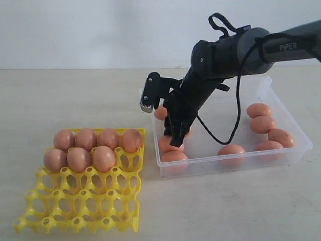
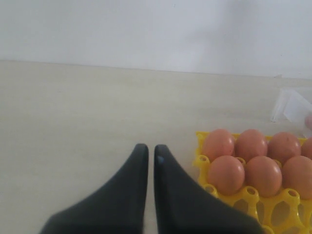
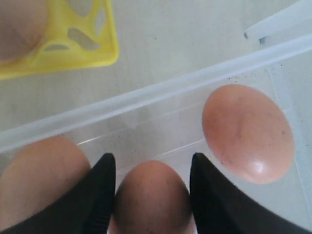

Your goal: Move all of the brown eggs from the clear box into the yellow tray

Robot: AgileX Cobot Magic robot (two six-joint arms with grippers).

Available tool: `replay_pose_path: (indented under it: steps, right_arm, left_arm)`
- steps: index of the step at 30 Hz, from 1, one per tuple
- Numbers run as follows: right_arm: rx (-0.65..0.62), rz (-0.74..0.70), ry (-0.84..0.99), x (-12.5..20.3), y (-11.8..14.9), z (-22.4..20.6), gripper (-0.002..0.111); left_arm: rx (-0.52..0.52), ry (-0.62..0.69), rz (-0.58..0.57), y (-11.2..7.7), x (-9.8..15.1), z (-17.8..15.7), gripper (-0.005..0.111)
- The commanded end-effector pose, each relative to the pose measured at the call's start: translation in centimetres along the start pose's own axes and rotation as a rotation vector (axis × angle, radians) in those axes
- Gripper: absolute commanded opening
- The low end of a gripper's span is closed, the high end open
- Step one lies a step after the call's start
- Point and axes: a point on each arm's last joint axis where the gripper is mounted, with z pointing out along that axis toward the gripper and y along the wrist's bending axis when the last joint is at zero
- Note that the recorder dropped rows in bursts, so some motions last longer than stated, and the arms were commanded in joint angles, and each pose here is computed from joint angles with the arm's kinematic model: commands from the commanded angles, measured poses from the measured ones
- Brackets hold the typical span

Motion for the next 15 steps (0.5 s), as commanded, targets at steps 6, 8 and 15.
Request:
replay_pose_path:
  steps: [6,8,15]
  right_arm:
    - [0.014,-0.007,0.034,0.6,0.0,0.9,0.038]
    - [0.035,0.003,0.036,0.6,-0.2,0.6,0.038]
    - [0.121,0.217,-0.032,-0.7,-1.1,-3.1,0.038]
  left_arm:
    - [0.004,-0.006,0.006,0.0,0.1,0.0,0.004]
    - [0.004,-0.006,0.006,0.0,0.1,0.0,0.004]
    - [0.004,-0.006,0.006,0.0,0.1,0.0,0.004]
